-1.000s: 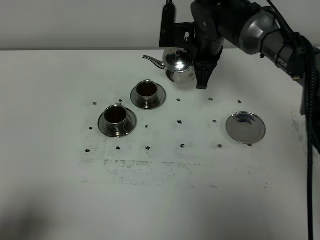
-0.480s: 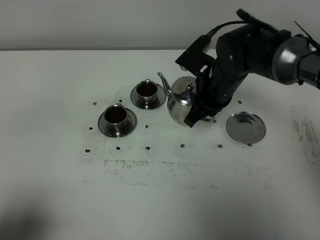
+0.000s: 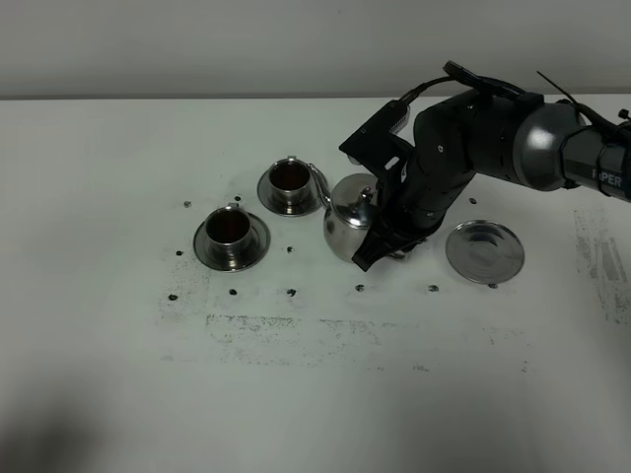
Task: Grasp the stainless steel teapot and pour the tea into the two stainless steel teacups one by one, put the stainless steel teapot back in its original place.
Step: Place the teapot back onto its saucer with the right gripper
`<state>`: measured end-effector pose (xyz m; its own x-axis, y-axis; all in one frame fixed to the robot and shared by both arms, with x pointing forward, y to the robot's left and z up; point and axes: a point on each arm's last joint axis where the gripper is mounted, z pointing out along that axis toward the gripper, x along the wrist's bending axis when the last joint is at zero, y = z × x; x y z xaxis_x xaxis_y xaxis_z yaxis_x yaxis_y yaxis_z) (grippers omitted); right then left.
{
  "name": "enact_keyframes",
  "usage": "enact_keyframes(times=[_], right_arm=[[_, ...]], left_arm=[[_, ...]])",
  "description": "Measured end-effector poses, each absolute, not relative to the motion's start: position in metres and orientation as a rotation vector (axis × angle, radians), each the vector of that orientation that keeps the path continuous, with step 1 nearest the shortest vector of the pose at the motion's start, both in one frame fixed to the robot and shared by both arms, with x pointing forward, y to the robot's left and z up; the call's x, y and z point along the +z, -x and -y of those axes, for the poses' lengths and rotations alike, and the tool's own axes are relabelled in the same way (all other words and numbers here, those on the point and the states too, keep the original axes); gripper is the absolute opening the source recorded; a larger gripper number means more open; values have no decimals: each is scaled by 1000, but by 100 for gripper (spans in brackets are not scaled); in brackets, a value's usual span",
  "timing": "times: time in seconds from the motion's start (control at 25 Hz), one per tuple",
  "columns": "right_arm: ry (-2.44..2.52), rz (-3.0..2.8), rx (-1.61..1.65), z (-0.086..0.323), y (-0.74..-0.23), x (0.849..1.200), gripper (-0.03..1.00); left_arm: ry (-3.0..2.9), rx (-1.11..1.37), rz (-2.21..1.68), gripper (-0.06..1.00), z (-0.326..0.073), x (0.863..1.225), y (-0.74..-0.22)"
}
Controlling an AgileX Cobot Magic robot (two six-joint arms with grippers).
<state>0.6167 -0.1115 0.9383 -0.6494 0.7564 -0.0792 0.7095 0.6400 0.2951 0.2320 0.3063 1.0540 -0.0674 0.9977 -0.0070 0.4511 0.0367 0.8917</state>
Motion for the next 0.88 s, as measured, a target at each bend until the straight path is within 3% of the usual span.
enact_keyframes(times=[0.2, 0.36, 0.88], right_arm=[[-1254, -2630, 345, 121, -611, 964, 17], [-1388, -2543, 333, 153, -604, 980, 17], [-1733, -2364, 251, 238, -575, 964, 17]], left_arm=[[-1497, 980, -1609, 56, -306, 1054, -232], [-1497, 980, -1609, 56, -306, 1054, -232], [-1497, 980, -1609, 56, -306, 1054, -232]])
